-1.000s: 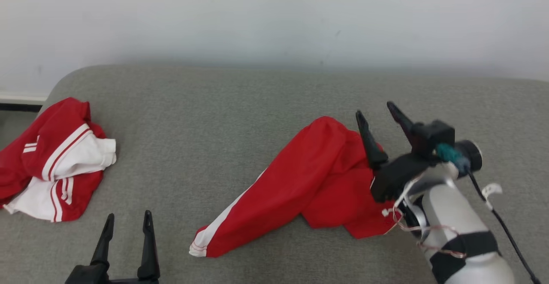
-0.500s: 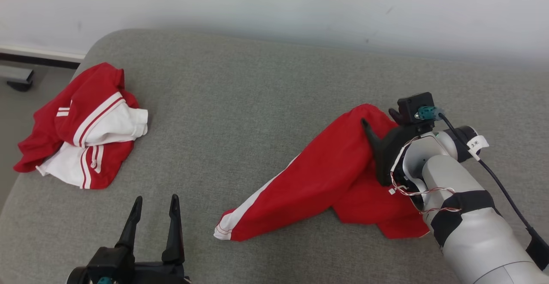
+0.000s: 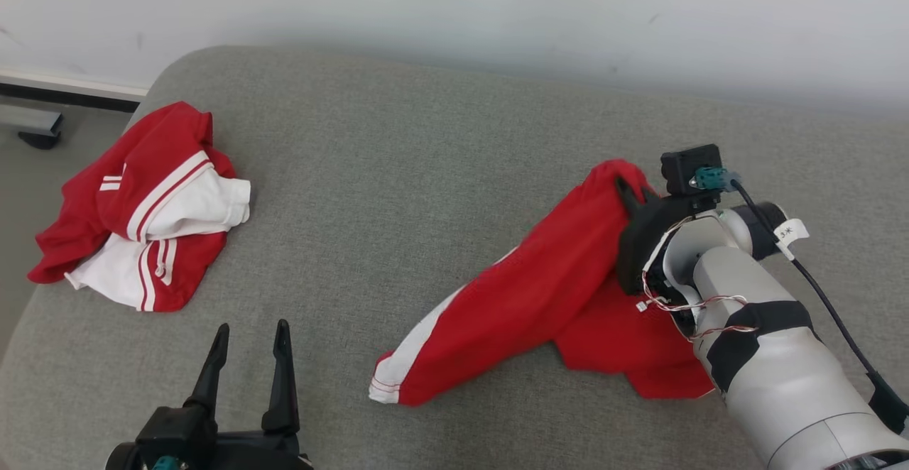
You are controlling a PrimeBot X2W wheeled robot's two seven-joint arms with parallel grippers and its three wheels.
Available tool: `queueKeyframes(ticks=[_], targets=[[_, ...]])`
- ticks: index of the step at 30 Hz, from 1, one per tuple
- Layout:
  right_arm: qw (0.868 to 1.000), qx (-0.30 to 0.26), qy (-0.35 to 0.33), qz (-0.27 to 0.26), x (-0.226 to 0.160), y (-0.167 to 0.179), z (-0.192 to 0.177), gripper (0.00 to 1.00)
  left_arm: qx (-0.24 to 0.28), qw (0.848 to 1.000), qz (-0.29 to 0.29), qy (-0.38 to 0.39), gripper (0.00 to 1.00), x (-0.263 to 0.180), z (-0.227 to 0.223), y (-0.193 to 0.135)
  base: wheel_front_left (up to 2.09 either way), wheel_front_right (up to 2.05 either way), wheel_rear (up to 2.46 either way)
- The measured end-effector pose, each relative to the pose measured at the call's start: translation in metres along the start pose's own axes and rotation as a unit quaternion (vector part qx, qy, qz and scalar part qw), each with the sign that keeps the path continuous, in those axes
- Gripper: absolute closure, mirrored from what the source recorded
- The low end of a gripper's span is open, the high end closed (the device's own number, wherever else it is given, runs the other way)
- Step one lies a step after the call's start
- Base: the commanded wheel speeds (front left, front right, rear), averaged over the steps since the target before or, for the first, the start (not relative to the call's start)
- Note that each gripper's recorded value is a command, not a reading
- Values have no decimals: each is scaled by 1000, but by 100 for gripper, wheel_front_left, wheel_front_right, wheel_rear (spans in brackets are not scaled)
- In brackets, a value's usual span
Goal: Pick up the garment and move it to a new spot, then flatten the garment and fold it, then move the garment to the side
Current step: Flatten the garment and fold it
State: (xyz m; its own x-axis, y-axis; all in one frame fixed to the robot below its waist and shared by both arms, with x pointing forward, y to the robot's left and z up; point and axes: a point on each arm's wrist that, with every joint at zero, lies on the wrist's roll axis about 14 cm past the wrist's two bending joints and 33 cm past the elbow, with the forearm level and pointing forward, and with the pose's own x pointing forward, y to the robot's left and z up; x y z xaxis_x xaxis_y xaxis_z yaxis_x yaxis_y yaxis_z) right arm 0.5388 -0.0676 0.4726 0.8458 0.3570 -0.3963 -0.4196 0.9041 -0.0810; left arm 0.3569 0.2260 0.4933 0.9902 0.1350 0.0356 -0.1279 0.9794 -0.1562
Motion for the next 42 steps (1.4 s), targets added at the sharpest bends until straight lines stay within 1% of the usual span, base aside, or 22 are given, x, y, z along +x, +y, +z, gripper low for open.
queueKeyframes(ticks=[2,8,11,17,19,24,29,31,32,33,34,35,36,37,40,42], targets=[[999,-6,-42,-4,-3,-4,15,100,-1,1000,1,-1,0,0,0,1,0,0,0],[991,-22,-131,2,-22,2,34,100,-2,1000,0,9,0,-3,-6,0,0,0,0],[987,-29,-156,4,-36,4,33,100,-3,1000,-6,13,0,-3,-10,-3,0,0,0],[981,-23,-192,-19,-71,-14,20,100,-6,999,-35,11,0,5,-10,-22,0,0,0],[979,-13,-203,-31,-86,-20,11,100,-7,999,-43,13,0,9,-12,-27,0,0,0],[977,25,-195,-82,-128,-39,-34,100,-11,998,-58,21,0,16,-18,-39,0,0,0],[970,67,-197,-125,-165,-39,-58,100,-13,997,-71,28,0,23,-24,-47,0,0,0],[970,80,-181,-138,-176,-36,-73,100,-14,996,-77,31,0,25,-27,-51,0,0,0],[973,91,-157,-145,-185,-32,-92,100,-14,996,-85,35,0,26,-29,-56,0,0,0],[973,97,-148,-149,-189,-30,-99,100,-14,995,-88,35,0,26,-30,-57,0,0,0],[973,101,-140,-151,-192,-29,-104,88,-14,995,-90,36,0,26,-30,-59,0,0,0],[974,105,-133,-153,-195,-27,-109,78,-14,995,-91,35,0,26,-29,-59,0,0,0],[973,107,-132,-154,-197,-26,-110,4,-14,995,-92,35,0,25,-29,-60,0,0,0],[973,109,-130,-155,-199,-24,-112,0,-14,995,-93,34,0,24,-28,-61,0,0,0],[973,111,-131,-157,-206,-22,-114,0,-15,995,-96,32,0,19,-26,-62,0,0,0],[971,104,-145,-156,-210,-22,-106,0,-14,995,-96,31,0,16,-24,-61,0,0,0]])
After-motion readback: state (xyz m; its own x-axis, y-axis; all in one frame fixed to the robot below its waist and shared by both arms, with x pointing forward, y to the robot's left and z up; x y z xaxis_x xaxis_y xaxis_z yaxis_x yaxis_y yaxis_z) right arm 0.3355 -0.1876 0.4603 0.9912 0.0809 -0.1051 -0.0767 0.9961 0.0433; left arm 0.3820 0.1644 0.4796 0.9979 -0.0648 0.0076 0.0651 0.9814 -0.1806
